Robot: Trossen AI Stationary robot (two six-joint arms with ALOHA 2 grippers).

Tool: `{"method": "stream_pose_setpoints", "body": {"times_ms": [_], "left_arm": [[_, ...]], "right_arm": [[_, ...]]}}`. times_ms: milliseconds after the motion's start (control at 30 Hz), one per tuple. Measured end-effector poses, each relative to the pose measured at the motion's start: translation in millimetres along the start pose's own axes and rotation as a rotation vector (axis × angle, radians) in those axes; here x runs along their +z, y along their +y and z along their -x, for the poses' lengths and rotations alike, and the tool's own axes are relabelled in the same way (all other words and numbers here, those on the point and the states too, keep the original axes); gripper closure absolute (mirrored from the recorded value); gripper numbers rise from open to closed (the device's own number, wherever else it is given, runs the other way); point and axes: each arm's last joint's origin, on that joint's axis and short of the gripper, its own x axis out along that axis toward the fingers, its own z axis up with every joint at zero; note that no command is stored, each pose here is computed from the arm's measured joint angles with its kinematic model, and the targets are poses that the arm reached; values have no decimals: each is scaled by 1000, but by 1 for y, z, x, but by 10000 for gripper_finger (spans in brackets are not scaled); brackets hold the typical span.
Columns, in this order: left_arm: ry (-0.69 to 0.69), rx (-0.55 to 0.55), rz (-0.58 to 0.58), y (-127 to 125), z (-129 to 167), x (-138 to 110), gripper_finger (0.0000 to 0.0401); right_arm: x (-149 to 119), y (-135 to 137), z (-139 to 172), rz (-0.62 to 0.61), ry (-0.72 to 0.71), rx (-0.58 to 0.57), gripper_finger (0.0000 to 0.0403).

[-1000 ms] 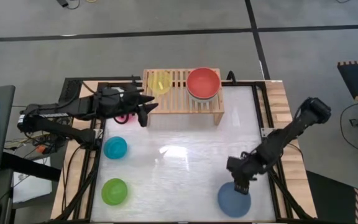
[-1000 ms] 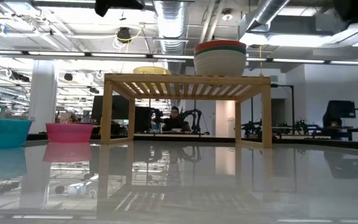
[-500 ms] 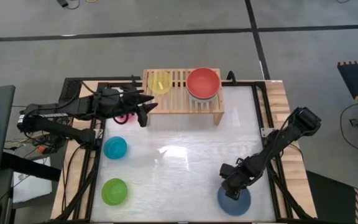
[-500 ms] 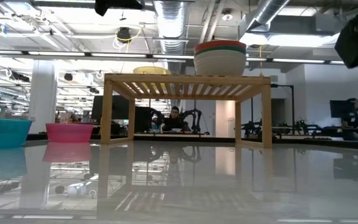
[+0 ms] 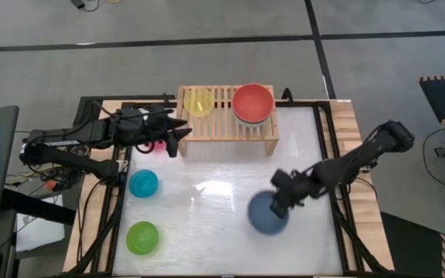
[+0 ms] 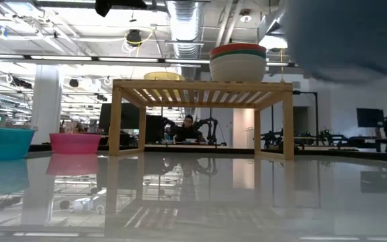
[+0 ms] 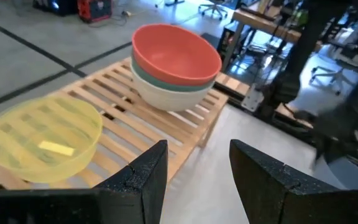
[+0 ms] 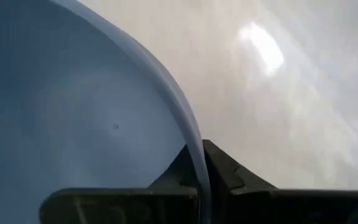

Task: Place and stack bowls onto a shelf
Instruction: Stack the blue bowl on top of the orange bowl on the shelf

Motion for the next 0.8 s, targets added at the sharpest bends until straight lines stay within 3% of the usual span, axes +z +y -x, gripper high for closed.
{"method": "stream_pose_setpoints", "body": {"times_ms": [267,567,700,800], "left_arm": [[28,-10,47,0,-1,-2,244],[48,4,84,1,-1,-5,244],[113,37,82,4,0,-11,244],[151,71,107,6,1,-16,244]], "right_arm": [[67,-26,63,-79,-319,12,374],[149,-40,147,62,-760,-78,375],[181,-61,169,26,-836,-205,378],[199,-82,170,-37,-783,-301,378]]}}
